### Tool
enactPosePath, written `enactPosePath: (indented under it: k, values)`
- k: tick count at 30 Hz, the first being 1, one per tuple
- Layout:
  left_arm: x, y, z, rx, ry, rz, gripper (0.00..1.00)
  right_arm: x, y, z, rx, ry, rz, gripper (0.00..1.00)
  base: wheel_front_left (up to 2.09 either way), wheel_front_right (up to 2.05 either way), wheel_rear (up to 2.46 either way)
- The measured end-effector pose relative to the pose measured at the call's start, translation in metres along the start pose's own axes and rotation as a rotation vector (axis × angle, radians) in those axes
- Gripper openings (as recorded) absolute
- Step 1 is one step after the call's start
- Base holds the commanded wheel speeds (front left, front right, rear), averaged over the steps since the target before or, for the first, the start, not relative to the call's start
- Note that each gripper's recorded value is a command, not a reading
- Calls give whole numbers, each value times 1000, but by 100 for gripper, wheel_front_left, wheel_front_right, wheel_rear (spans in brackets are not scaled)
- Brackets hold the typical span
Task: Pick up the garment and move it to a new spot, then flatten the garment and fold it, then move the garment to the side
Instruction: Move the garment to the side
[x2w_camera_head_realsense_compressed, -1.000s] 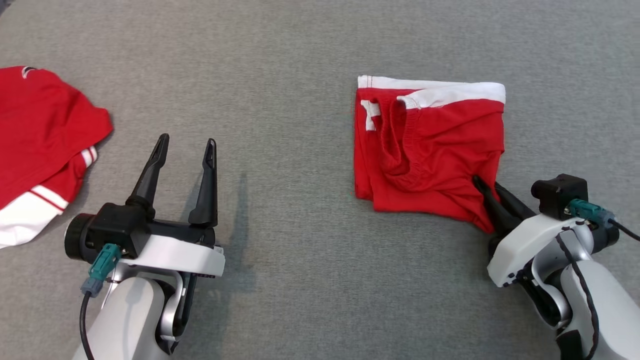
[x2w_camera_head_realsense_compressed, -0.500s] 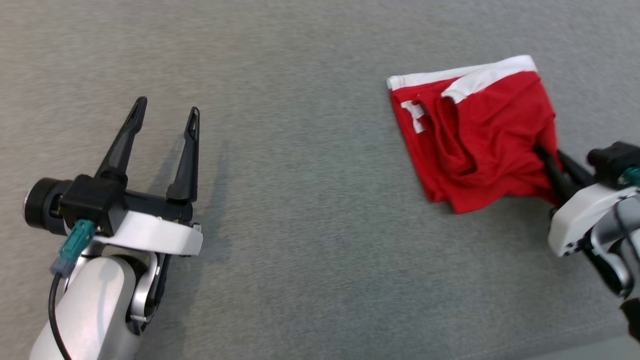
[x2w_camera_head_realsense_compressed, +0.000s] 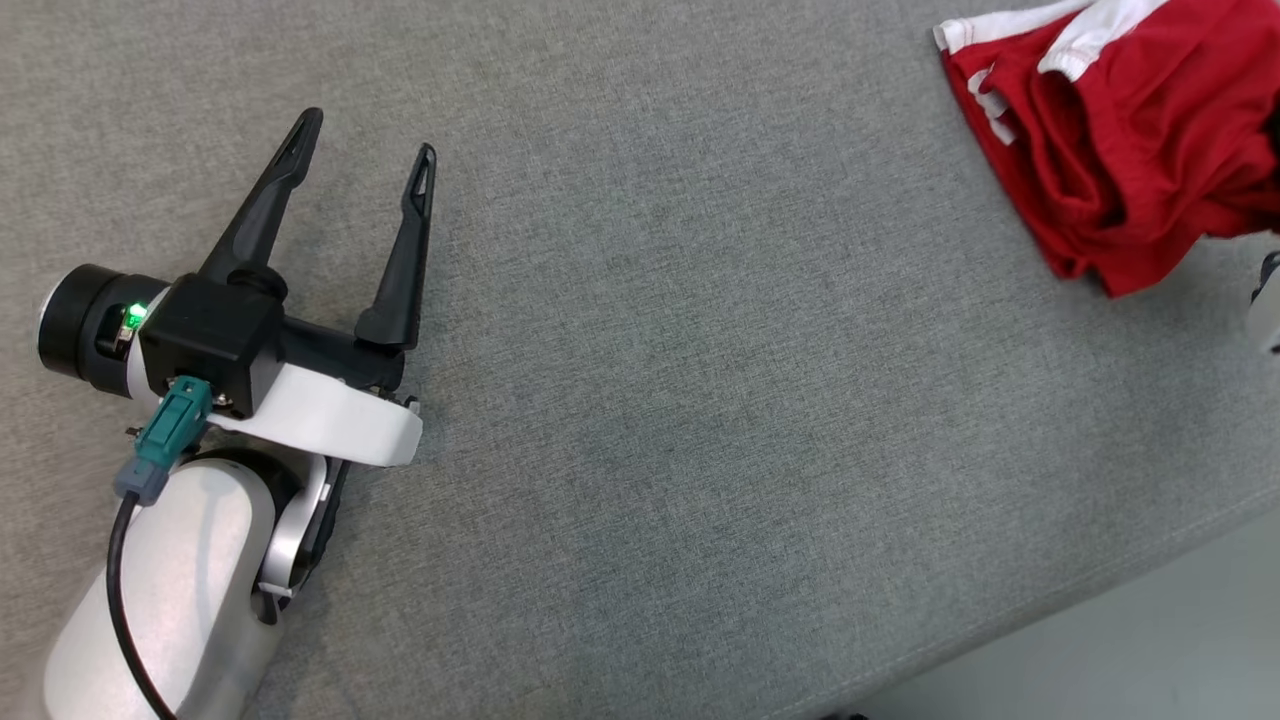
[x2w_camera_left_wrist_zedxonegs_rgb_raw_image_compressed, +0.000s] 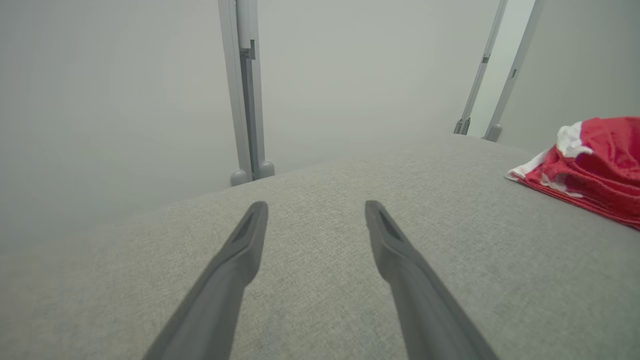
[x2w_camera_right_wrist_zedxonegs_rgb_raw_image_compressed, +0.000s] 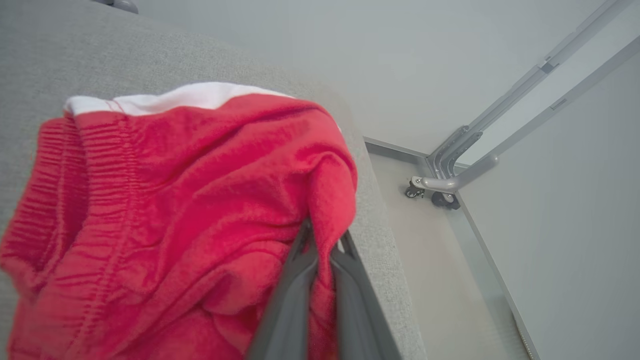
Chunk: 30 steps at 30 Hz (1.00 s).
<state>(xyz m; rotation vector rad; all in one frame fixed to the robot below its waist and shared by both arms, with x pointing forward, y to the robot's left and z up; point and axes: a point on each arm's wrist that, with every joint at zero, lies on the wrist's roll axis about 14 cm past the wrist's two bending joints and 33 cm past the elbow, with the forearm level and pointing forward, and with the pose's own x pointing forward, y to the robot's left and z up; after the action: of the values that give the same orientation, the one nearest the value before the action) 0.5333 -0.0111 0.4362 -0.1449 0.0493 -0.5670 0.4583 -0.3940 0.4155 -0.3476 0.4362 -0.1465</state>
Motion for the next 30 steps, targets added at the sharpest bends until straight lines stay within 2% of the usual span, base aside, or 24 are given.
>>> enactPosePath:
  k: [3, 4, 5, 6, 14, 20, 25, 30]
  values:
    - [3, -2, -8, -8, 18, -14, 100, 9, -11, -3, 4, 14, -37, 0, 0, 0, 0]
    - [3, -2, -11, -9, 23, -17, 100, 10, -13, -6, 5, 28, -44, 7, 0, 0, 0]
    - [3, -2, -11, -9, 25, -18, 100, 12, -12, -10, 13, 40, -47, 36, 0, 0, 0]
    - [3, -2, -12, -10, 27, -18, 100, 13, -10, -14, 27, 53, -51, 100, 0, 0, 0]
    - [-1, 2, 1, -5, 6, 9, 100, 7, -42, -18, 56, 82, -152, 100, 0, 0, 0]
    - [-11, 3, 13, -12, -12, 49, 100, -3, -56, 20, 162, -72, -214, 100, 0, 0, 0]
    - [-28, 11, 26, -10, -30, 108, 100, -23, -44, 41, 248, -198, -220, 100, 0, 0, 0]
    - [-56, 23, 44, -7, -58, 194, 100, -46, -2, 73, 326, -353, -161, 100, 0, 0, 0]
